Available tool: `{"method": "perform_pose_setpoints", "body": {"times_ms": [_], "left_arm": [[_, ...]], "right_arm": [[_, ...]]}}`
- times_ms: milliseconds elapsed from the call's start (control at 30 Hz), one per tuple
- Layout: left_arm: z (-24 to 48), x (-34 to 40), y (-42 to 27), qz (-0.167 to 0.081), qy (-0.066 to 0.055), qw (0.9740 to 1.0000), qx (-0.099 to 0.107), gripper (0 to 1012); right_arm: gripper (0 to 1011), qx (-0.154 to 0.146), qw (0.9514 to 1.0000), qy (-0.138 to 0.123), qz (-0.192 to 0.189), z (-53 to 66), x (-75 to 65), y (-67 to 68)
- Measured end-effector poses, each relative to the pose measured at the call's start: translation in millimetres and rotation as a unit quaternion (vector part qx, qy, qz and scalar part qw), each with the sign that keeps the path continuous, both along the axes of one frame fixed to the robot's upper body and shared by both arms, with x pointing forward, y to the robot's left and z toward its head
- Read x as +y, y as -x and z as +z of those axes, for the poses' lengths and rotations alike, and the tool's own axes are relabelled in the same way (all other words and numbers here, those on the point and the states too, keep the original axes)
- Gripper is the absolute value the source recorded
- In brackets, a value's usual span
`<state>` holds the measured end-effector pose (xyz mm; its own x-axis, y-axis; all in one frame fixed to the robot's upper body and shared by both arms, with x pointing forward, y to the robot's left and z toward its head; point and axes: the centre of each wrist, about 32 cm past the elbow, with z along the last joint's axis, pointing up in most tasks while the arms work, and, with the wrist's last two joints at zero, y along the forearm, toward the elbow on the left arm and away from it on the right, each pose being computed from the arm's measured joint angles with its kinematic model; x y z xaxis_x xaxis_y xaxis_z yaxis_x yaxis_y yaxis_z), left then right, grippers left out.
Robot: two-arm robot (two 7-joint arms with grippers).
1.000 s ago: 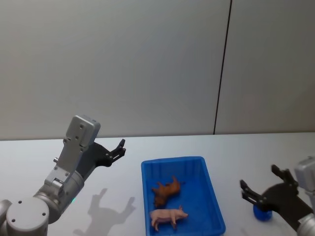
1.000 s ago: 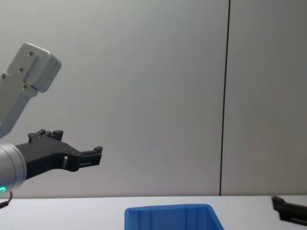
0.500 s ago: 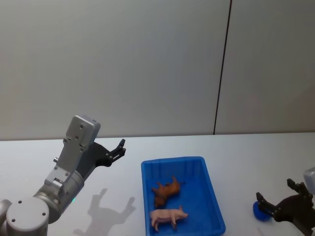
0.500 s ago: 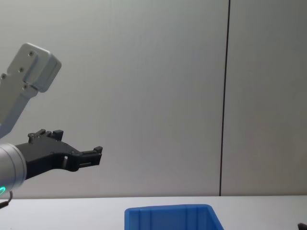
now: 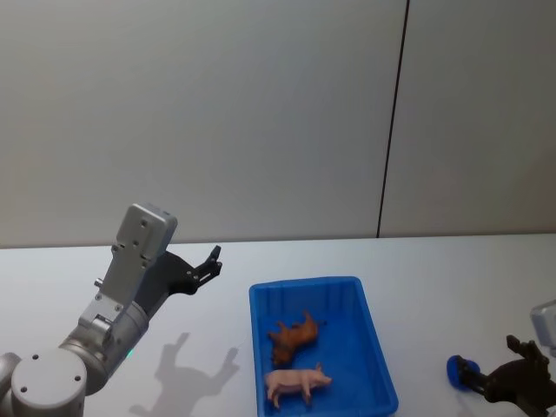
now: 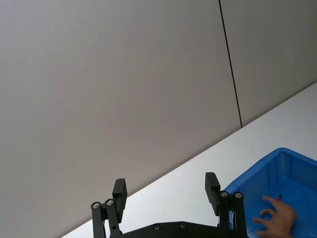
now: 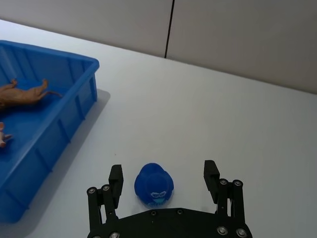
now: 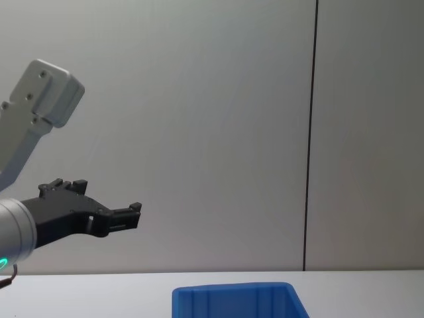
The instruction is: Pick up the two dolls from the table and place them into the box.
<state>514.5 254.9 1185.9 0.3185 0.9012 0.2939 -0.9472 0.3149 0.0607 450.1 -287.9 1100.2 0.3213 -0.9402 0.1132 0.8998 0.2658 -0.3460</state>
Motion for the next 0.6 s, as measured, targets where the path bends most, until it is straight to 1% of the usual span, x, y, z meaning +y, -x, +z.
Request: {"method": "perform_pose_setpoints", "body": {"times_ms": [333, 600], "left_arm": [[0.0, 0.0, 0.0, 0.0, 0.0, 1.0, 0.0, 1001], [0.0, 0.0, 0.0, 0.0, 0.0, 1.0, 0.0, 1001]], "right_arm": [[1001, 0.034, 0.9993, -0.018, -0.002, -18.9, -4.2, -15.0], [1001, 0.049, 0.9982, -0.033, 0.008, -30.7, -4.4, -25.6]]}}
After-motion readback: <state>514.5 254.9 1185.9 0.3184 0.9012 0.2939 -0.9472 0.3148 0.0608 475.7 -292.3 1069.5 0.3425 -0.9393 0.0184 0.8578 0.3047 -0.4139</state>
